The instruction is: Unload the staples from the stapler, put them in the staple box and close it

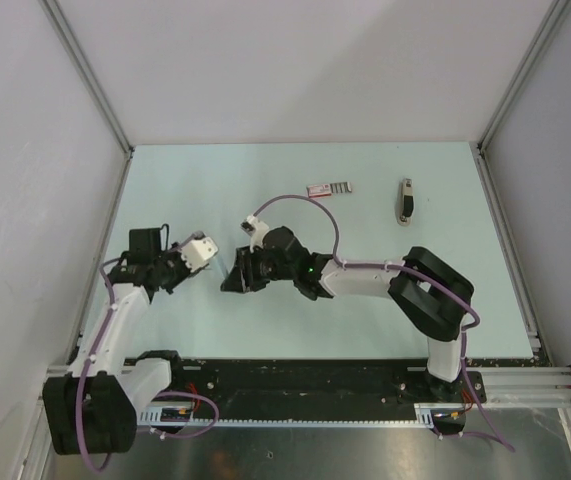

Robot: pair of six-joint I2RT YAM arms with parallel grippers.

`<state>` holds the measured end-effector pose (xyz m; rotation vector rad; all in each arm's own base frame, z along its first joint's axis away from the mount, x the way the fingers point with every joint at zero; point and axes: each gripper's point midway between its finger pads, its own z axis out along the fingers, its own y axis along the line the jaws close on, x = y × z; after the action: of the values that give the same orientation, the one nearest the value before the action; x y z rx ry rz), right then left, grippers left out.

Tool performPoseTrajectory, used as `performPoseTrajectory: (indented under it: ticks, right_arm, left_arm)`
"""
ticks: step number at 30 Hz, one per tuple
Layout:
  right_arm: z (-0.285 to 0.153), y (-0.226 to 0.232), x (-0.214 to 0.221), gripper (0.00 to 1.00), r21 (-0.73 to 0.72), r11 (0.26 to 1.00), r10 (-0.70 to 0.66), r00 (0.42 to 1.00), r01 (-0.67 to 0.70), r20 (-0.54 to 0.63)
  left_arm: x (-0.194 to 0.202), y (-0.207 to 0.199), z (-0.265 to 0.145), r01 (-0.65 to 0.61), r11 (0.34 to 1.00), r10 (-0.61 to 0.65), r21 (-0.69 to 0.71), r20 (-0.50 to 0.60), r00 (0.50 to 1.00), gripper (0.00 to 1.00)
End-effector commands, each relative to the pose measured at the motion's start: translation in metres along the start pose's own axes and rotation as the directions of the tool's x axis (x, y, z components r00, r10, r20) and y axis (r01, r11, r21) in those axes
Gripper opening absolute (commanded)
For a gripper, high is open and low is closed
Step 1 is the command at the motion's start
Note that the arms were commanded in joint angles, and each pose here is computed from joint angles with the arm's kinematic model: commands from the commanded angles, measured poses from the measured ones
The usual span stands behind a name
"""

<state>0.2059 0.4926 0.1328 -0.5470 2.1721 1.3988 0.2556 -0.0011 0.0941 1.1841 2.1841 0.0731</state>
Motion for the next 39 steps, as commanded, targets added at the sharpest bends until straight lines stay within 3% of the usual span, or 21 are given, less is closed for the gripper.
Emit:
performPoseTrajectory:
  ticks: [1,7,14,19,22,25,31,35,39]
  right_arm:
    - [0.005,0.006,0.017,0.00,-0.040,0.997,-0.073,0.997,0.071,-0.039]
    - [0.013,0.010,0.003,0.00,-0.032,0.997,-0.063,0.997,0.065,0.048]
    - [0.018,0.008,0.006,0.00,-0.028,0.998,-0.056,0.997,0.057,0.055]
    - [0.016,0.014,-0.021,0.00,-0.026,0.999,-0.028,0.990,0.032,0.141]
    - [0.017,0.008,-0.035,0.00,0.012,1.000,-0.022,0.987,0.021,0.161]
    - [0.018,0.000,-0.039,0.00,0.062,0.998,-0.036,0.989,0.027,0.145]
    - [0.019,-0.036,-0.025,0.00,0.268,0.961,-0.087,0.995,0.073,0.038]
    - [0.022,-0.054,-0.002,0.00,0.355,0.925,-0.109,0.990,0.135,-0.093]
    - [0.039,-0.067,0.034,0.00,0.422,0.873,-0.131,0.951,0.244,-0.278]
  left_arm:
    - [-0.015,0.019,-0.001,-0.158,0.977,0.164,-0.145,0.030,0.986,0.00]
    - [-0.024,0.007,0.002,-0.185,0.965,0.202,-0.186,0.075,0.977,0.00]
    - [-0.030,0.008,-0.004,-0.175,0.957,0.201,-0.229,0.095,0.975,0.01]
    - [-0.049,-0.022,-0.015,-0.034,0.999,0.041,-0.038,0.177,0.983,0.25]
    - [-0.070,-0.040,-0.028,0.052,0.994,-0.073,0.094,0.236,0.969,0.41]
    - [-0.088,-0.051,-0.041,0.110,0.977,-0.160,0.184,0.280,0.947,0.49]
    - [-0.121,-0.015,-0.079,0.273,0.953,-0.302,0.132,0.353,0.885,0.54]
    - [-0.132,0.026,-0.107,0.426,0.903,-0.410,0.050,0.395,0.822,0.84]
    - [-0.121,0.064,-0.112,0.582,0.813,-0.537,-0.005,0.380,0.753,0.96]
